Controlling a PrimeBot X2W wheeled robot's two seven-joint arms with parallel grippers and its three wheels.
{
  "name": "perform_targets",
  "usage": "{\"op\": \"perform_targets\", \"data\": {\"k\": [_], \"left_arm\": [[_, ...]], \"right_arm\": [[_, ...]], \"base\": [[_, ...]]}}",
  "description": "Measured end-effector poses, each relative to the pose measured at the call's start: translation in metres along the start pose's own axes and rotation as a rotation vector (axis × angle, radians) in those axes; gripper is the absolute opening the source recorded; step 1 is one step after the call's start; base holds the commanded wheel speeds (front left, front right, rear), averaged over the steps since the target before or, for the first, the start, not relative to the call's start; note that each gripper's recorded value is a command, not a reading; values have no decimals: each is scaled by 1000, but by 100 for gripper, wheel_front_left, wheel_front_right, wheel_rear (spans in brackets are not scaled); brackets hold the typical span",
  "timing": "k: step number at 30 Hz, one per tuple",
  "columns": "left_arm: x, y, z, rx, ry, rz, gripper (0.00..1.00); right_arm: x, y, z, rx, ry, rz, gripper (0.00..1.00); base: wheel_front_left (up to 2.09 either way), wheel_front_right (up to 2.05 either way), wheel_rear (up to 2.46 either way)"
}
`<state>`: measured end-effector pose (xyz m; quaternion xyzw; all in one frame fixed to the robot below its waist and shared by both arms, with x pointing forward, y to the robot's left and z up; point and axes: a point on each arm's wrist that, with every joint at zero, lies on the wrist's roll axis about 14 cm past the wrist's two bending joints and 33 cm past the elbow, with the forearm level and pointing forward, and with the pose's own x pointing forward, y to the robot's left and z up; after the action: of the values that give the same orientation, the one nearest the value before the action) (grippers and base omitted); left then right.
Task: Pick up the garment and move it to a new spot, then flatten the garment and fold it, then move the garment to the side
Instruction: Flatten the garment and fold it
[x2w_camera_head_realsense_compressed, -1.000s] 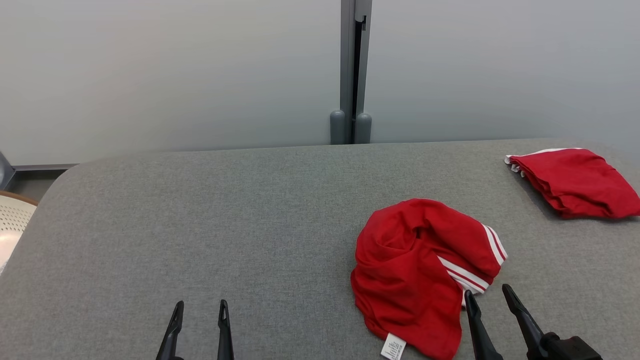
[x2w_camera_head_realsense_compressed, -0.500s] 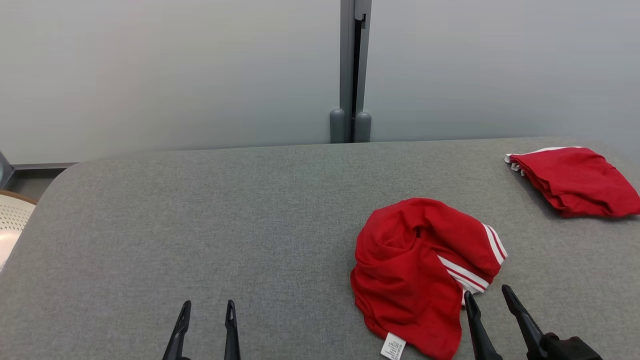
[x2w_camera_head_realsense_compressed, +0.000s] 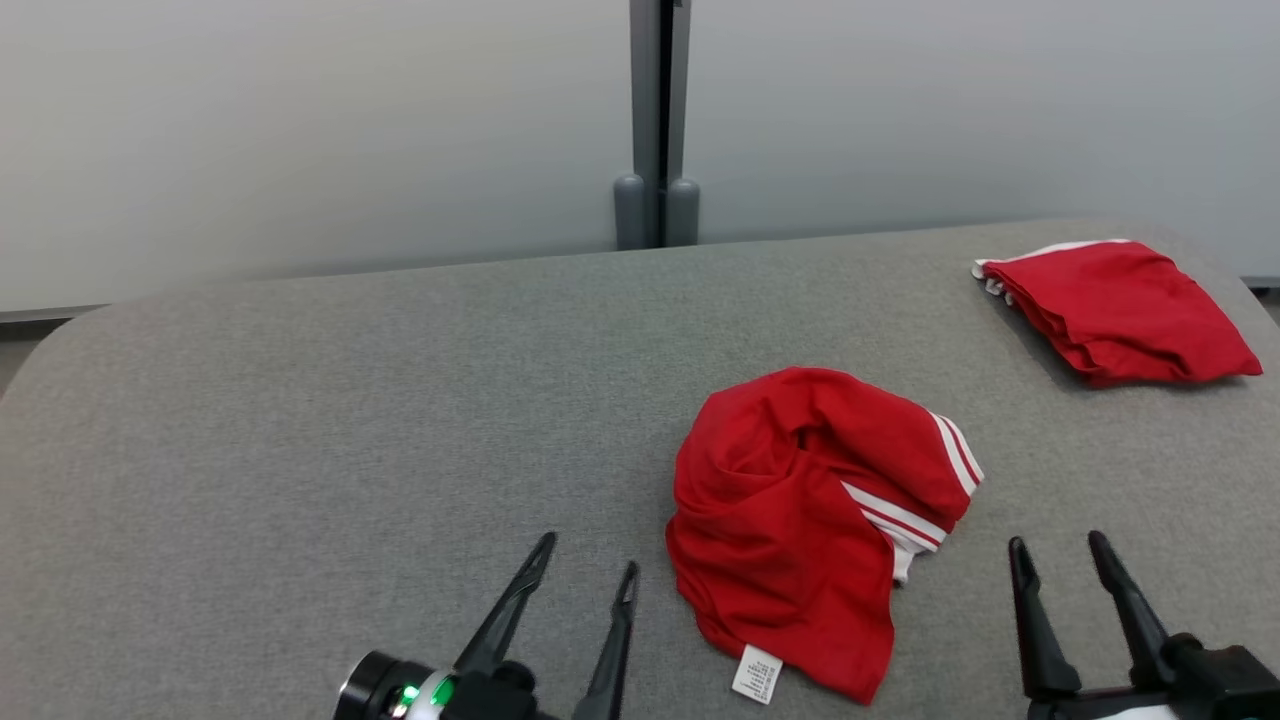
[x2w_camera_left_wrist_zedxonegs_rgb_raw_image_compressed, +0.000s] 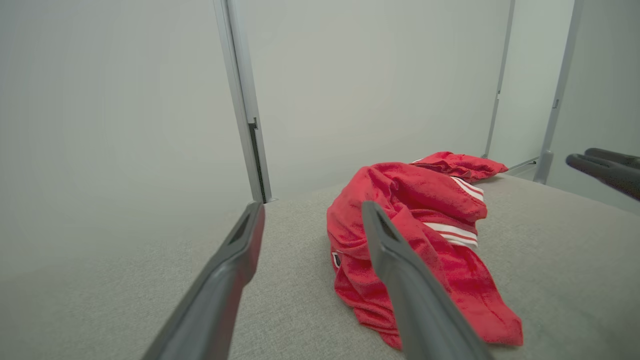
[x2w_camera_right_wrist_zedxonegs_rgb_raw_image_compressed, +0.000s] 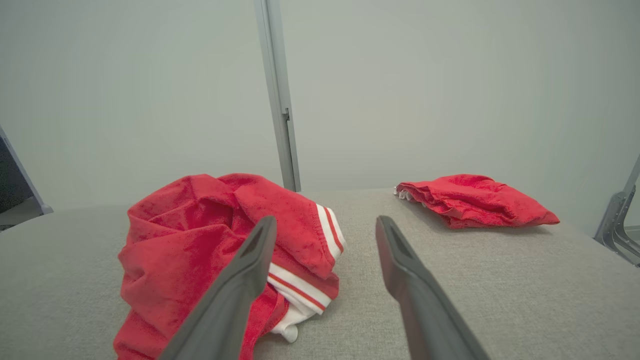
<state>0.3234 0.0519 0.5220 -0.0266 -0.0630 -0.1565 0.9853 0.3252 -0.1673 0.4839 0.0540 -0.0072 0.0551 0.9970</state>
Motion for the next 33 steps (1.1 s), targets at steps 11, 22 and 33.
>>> {"op": "perform_targets", "data": {"k": [11,22,33], "left_arm": [[47,-151,-22,-71,46,-689,100],[74,-223,-77,-18,234,-1031,100],[101,-222,-156,225,519,-973,100]], "right_arm": [[6,-73,6,-39,-2,-223,100],[2,-106,-13,-46,73,-345,100],[-8,-124,-15,-64,102,-419,100]], "base": [[0,0,0],[0,0,0],[0,0,0]]}}
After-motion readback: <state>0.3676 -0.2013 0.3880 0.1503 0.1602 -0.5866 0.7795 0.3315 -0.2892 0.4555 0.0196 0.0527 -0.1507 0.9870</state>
